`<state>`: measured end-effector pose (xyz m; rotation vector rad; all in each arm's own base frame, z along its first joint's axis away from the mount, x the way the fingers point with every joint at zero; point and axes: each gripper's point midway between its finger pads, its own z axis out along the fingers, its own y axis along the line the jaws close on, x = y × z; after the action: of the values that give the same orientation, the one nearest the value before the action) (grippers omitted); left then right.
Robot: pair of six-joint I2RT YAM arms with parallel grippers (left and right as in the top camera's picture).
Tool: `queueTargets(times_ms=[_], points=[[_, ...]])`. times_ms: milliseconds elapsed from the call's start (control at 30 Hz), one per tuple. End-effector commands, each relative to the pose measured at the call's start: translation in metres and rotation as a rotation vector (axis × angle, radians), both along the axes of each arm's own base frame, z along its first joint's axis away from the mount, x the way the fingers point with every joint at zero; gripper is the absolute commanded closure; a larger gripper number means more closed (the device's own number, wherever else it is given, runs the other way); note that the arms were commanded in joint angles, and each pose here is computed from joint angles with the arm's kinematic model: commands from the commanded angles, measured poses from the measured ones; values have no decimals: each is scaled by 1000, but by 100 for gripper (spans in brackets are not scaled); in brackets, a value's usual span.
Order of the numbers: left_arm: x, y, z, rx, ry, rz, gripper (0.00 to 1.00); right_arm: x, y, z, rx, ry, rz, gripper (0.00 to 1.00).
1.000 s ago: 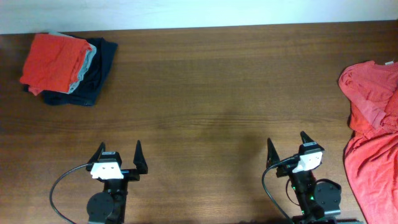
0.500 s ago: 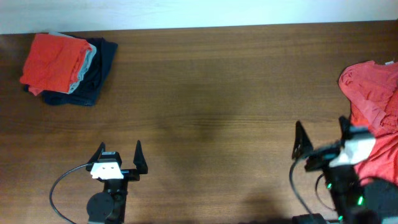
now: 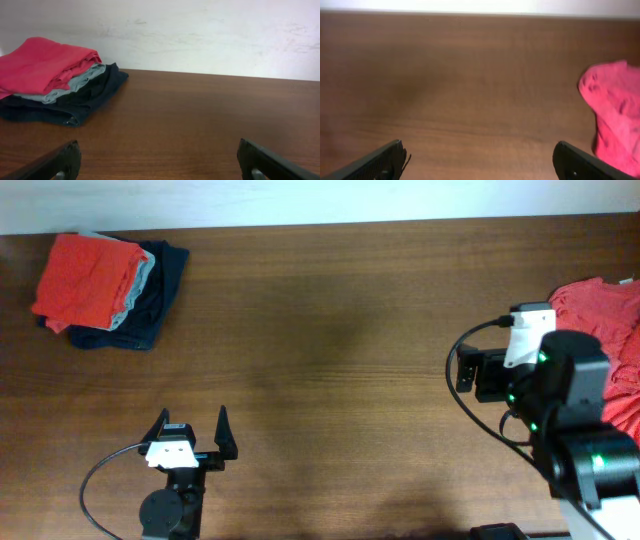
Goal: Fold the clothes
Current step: 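Reach the right gripper to the crumpled orange T-shirt and grasp it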
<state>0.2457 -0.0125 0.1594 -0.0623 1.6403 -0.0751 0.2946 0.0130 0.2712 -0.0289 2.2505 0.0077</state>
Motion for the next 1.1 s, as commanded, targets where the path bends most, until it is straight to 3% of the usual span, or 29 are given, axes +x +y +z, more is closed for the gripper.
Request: queueTargets(times_ms=[0,333,767,933,1067], points=[[0,-3,0,14,-3,-15,0,8,-15,-9,-58,44,-64,2],[0,-3,0,15,-3,-15,1,26,-25,-50,-71,185,-99,1],[0,-3,0,15,-3,-15,1,33,-132,-68,-59,238,-437,3],[0,-3,0,14,-3,-15,0,52,-171,-89,-50,235,-525,17],[0,-3,0,15,-3,-15,1,64,-203,-120,-39,264,-585,47]])
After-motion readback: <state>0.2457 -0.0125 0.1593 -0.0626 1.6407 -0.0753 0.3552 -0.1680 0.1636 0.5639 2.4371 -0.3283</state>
